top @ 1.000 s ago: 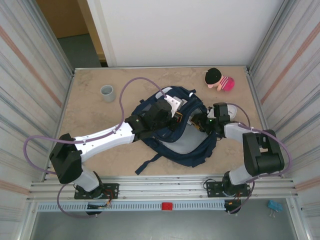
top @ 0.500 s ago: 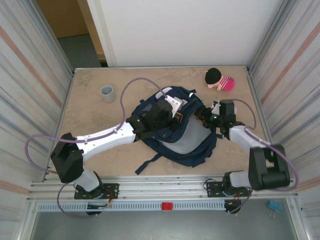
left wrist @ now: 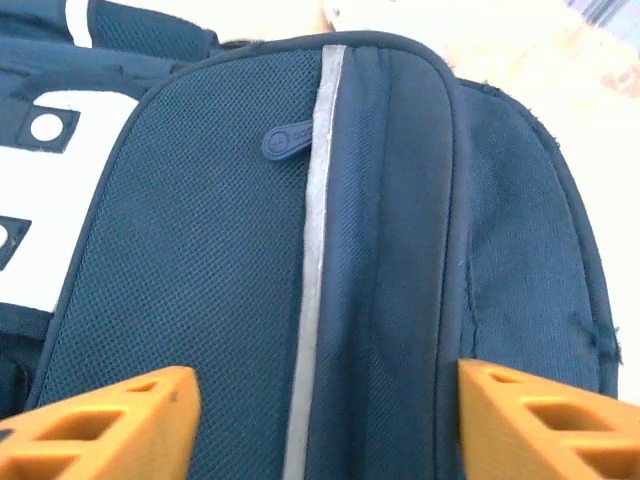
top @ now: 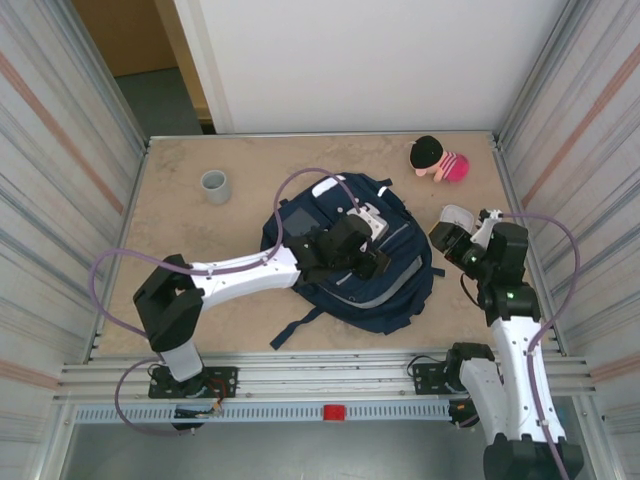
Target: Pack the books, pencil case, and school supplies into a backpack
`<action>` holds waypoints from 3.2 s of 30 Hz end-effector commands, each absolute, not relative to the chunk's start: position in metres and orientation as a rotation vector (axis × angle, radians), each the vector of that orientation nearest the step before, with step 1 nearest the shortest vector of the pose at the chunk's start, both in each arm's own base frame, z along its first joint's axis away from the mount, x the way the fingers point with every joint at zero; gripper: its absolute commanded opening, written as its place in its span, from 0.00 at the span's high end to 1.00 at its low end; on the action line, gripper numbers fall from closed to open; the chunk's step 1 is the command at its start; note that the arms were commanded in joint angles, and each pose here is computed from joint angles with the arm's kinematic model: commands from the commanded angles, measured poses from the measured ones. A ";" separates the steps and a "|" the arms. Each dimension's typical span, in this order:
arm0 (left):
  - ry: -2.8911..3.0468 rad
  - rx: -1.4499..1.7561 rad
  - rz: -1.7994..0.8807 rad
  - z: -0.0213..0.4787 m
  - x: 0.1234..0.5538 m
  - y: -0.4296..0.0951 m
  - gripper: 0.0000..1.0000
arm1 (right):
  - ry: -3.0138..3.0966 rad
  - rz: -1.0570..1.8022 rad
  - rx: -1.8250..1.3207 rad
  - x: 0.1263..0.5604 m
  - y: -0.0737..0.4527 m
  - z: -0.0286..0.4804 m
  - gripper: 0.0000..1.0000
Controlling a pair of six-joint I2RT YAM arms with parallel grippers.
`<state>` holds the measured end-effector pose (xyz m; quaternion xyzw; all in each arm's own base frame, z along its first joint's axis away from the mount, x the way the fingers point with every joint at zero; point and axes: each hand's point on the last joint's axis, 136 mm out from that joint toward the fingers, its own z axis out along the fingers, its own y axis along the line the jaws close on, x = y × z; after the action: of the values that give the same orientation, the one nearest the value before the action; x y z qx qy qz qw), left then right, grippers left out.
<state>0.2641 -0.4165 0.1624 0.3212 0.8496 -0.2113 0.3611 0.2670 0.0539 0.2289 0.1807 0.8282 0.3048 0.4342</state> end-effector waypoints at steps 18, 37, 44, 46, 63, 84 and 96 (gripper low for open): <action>2.398 0.209 -0.694 0.136 0.258 -0.303 0.16 | 2.165 0.429 -1.074 0.178 0.186 0.180 0.38; 2.434 0.397 -0.839 0.093 0.261 -0.258 0.15 | 2.046 0.284 -1.926 0.125 0.192 0.109 0.39; 2.473 0.616 -0.872 0.077 0.249 -0.269 0.16 | 2.063 0.164 -2.000 0.133 0.182 0.090 0.38; 2.496 0.632 -0.876 0.070 0.248 -0.271 0.17 | 2.081 0.137 -1.994 0.137 0.182 0.088 0.39; 2.487 0.698 -0.948 0.064 0.235 -0.275 0.63 | 2.172 -0.072 -1.894 0.164 0.173 0.066 0.50; 2.403 0.699 -1.017 0.093 0.215 -0.276 0.91 | 2.038 0.228 -1.459 0.197 0.242 0.108 0.90; 2.455 0.535 -0.821 0.082 0.233 -0.246 0.92 | 1.933 0.263 -1.588 0.182 0.231 0.126 0.42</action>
<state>0.2337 -0.2561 0.0806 0.2089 0.8939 -0.3149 0.2412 0.1769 0.2326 0.1058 -0.5896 0.7526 0.1025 0.2747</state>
